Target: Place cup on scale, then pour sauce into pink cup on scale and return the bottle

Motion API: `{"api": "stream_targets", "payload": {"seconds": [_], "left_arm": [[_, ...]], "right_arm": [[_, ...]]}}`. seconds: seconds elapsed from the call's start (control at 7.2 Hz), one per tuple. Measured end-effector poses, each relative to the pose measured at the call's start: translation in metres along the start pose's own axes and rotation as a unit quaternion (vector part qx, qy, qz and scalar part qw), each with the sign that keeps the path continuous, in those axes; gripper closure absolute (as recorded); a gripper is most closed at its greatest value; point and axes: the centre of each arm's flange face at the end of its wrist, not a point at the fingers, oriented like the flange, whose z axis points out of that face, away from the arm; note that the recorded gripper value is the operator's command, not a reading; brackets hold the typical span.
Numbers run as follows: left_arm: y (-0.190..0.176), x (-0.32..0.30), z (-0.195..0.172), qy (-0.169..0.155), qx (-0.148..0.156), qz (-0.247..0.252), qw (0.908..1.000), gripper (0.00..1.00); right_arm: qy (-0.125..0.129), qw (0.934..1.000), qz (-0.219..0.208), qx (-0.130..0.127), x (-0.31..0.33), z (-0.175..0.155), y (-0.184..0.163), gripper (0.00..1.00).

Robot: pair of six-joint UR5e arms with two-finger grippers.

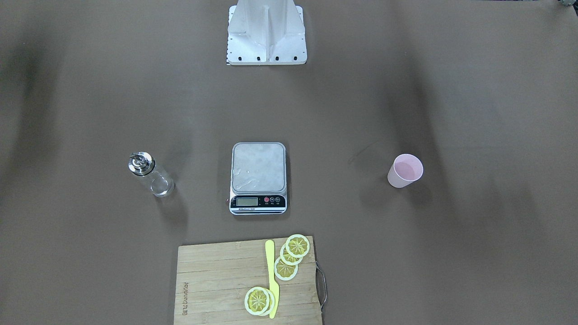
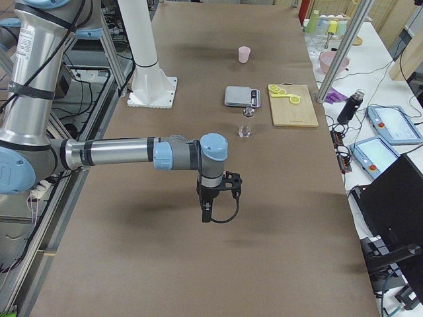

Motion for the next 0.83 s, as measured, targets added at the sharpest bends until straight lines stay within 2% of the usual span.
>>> {"api": "stream_targets", "payload": {"seconds": [0.83], "left_arm": [[0.009, 0.015, -0.018, -0.005, 0.018, 0.021, 0.9996, 0.0]], "right_arm": [[-0.008, 0.9999, -0.006, 0.009, -0.008, -0.008, -0.006, 0.0]]}}
